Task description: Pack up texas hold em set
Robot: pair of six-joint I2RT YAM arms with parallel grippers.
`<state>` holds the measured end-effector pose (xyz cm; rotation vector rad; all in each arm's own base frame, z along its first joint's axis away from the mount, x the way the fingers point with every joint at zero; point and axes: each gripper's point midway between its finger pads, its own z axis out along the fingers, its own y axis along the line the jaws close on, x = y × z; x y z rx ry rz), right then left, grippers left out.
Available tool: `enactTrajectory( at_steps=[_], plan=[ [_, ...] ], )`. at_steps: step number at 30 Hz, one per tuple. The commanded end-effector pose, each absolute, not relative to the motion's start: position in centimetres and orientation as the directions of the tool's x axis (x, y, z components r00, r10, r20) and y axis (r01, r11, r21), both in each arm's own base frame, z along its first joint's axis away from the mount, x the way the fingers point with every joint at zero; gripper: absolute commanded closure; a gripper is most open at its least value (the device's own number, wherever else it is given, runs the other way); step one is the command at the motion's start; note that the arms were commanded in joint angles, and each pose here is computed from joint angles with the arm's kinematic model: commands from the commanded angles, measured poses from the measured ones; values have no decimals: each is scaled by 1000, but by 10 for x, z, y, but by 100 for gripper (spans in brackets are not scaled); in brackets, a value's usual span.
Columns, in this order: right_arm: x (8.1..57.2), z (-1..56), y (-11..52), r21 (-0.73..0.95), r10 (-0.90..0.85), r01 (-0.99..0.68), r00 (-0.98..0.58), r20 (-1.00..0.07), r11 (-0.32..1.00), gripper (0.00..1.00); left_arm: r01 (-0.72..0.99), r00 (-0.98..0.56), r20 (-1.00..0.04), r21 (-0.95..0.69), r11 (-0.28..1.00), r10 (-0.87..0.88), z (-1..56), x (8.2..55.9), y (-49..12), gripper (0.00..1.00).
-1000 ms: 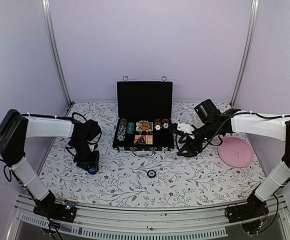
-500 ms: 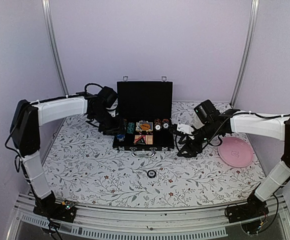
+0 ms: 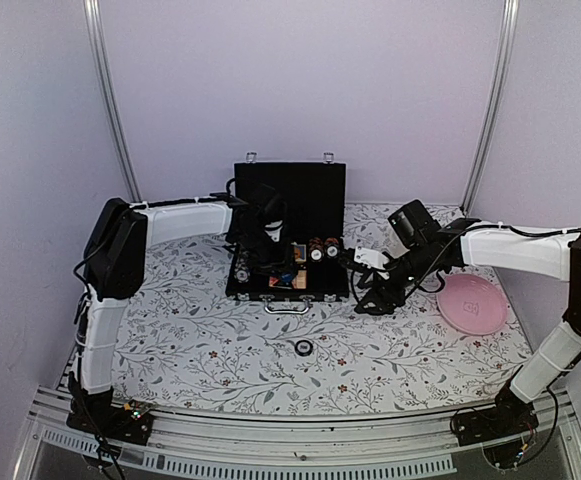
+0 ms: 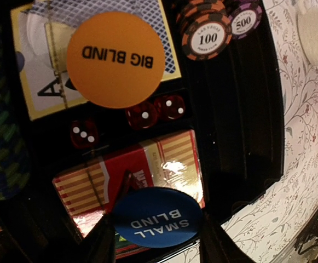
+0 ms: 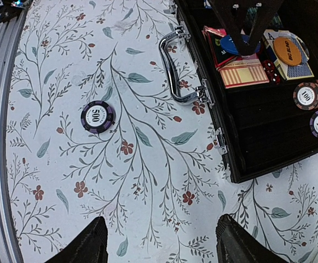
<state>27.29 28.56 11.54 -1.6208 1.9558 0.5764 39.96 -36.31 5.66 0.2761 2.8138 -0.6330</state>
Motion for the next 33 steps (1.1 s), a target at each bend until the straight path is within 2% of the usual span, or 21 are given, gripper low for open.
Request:
enactTrajectory(
  at_steps=[1, 18, 21, 26, 33],
  plan=[
    [270, 103, 285, 12, -772, -983, -152, -617, 183, 36, 269, -950, -258, -403, 875, 173, 54, 391, -370, 50],
    [271, 103, 286, 17, -772, -982, -159, -615, 188, 36, 300, -936, -293, -376, 877, 194, 82, 390, -367, 42],
    [274, 108, 287, 11, -770, -981, -161, -618, 196, 36, 325, -920, -337, -372, 870, 199, 102, 394, -368, 42],
    [279, 121, 293, 14, -764, -981, -161, -624, 195, 36, 408, -851, -474, -330, 851, 225, 154, 407, -360, 42],
    [283, 126, 307, 0, -793, -986, -134, -595, 166, 36, 434, -778, -582, -228, 872, 235, 193, 427, -310, 41]
  ],
)
